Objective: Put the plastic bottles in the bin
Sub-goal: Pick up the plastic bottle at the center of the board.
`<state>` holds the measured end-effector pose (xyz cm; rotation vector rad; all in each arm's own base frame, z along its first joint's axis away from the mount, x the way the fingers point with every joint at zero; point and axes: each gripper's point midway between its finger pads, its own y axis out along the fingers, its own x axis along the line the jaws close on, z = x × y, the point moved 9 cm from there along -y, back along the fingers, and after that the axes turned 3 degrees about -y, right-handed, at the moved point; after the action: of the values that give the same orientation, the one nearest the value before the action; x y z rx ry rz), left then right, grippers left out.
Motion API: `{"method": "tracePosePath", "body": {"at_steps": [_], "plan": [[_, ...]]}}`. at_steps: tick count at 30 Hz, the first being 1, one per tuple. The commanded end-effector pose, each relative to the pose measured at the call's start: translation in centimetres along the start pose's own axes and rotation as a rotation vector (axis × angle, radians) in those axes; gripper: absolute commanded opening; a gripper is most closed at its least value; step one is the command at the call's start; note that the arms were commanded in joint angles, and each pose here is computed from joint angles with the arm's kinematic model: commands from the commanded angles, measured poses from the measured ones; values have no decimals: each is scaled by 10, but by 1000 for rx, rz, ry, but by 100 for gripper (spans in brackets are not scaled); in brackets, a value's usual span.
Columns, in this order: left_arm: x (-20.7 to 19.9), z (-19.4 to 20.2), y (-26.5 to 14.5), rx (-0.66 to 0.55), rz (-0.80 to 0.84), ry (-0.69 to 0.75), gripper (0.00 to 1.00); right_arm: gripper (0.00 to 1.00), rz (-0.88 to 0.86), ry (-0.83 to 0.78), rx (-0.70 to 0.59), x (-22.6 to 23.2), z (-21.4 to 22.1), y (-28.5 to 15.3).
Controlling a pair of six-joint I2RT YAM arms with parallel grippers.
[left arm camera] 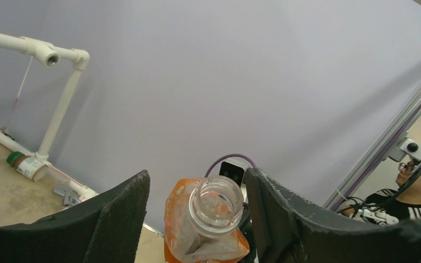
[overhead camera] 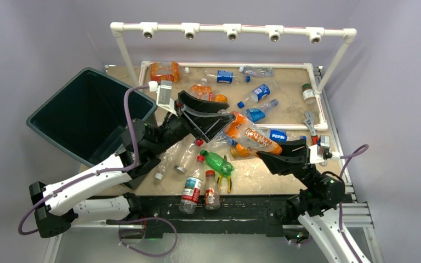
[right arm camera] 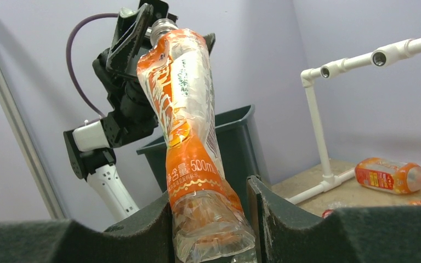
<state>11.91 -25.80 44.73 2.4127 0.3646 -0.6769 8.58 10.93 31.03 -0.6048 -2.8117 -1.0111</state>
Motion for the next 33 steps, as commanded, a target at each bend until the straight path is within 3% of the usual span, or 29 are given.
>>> {"method": "tracePosePath", "body": {"at_steps": [1,4,8,11,18,20,21,23,24,25,26,28,29,33], "plan": [[-13,-15,8,-5,43,43,56,0,-10,-1,-31,2,-4,2],[-11,-11,11,30,39,49,48,0,-6,-1,-32,2,-4,2],[-10,-7,11,60,40,45,58,0,2,-2,-42,2,-6,2],[-9,-6,11,70,36,45,57,0,7,0,-50,1,-6,2],[-10,-8,5,59,22,56,30,0,32,10,-69,-1,-6,1],[-11,-10,4,52,19,62,13,0,32,11,-70,-1,-6,1],[-11,-12,4,50,20,67,0,0,31,14,-68,-1,-5,1],[-13,-15,5,49,7,77,0,0,29,23,-58,-1,-5,2],[-14,-19,6,45,-1,89,0,5,31,32,-44,-2,-5,3],[-15,-22,7,44,-15,103,0,30,33,39,-27,-2,-5,5],[-16,-28,8,33,-34,119,0,61,42,45,-2,-3,-5,8],[-19,-42,9,18,-95,172,0,94,86,44,42,-6,-9,13],[-18,-49,7,15,-152,204,0,98,104,35,65,-6,-11,15],[-28,-94,-2,-70,-323,337,0,99,145,-24,128,-3,-23,18]]}}
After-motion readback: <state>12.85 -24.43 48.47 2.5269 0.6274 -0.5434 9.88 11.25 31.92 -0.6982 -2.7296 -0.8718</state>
